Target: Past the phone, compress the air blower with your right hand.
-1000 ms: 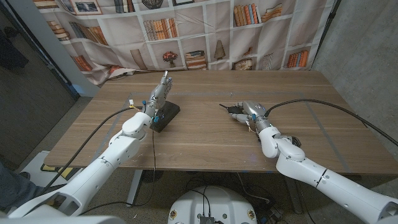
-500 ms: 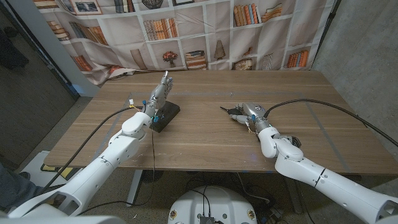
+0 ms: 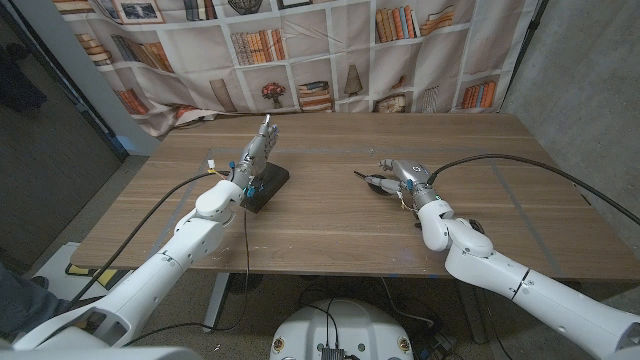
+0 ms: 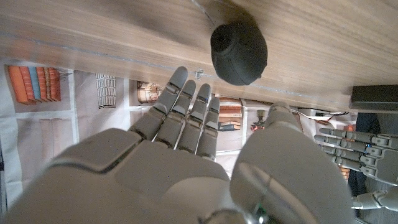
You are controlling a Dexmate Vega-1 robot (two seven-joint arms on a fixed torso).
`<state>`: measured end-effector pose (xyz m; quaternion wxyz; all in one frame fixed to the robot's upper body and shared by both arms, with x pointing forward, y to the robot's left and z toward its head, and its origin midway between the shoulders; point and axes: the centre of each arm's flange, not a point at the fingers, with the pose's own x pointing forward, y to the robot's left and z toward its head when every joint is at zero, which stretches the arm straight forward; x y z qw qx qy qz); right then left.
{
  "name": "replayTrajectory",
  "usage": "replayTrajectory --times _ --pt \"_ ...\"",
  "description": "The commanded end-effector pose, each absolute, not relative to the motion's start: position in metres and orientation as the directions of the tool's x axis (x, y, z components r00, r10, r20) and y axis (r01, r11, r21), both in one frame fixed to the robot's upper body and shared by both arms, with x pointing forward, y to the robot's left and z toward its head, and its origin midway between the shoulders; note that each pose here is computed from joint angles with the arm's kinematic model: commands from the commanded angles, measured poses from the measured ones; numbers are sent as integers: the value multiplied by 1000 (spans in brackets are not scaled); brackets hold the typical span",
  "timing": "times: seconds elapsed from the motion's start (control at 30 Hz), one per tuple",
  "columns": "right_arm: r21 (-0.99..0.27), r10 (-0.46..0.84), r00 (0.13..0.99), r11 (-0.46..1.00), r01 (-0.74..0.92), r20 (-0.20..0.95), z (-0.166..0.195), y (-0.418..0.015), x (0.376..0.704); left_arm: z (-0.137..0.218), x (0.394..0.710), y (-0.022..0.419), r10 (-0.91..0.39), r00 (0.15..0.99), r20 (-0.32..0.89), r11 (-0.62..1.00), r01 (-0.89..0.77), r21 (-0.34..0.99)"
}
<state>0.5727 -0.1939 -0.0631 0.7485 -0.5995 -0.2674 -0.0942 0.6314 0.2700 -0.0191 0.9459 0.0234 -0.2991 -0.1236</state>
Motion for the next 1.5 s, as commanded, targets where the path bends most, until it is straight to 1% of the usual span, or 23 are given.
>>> replayTrajectory --times 0.03,0.4,0.83,1.03,1.2,1.5 --pt "-743 132 776 422 519 617 -38 -203 550 -19 632 270 -247 794 556 969 218 120" --pt "-614 106 708 598 515 698 -24 -220 547 -19 628 274 -246 792 558 969 210 129" --pt "-502 66 706 749 432 706 -12 -240 553 -16 623 279 -247 786 567 969 208 134" --pt "-422 53 715 836 349 697 -6 -253 560 -16 625 279 -251 787 564 968 217 129" --pt "-317 51 723 918 238 689 -4 -269 568 -14 627 277 -253 783 568 967 212 139" --pt "-193 62 735 977 95 675 -8 -288 582 -14 621 281 -228 783 579 974 184 134"
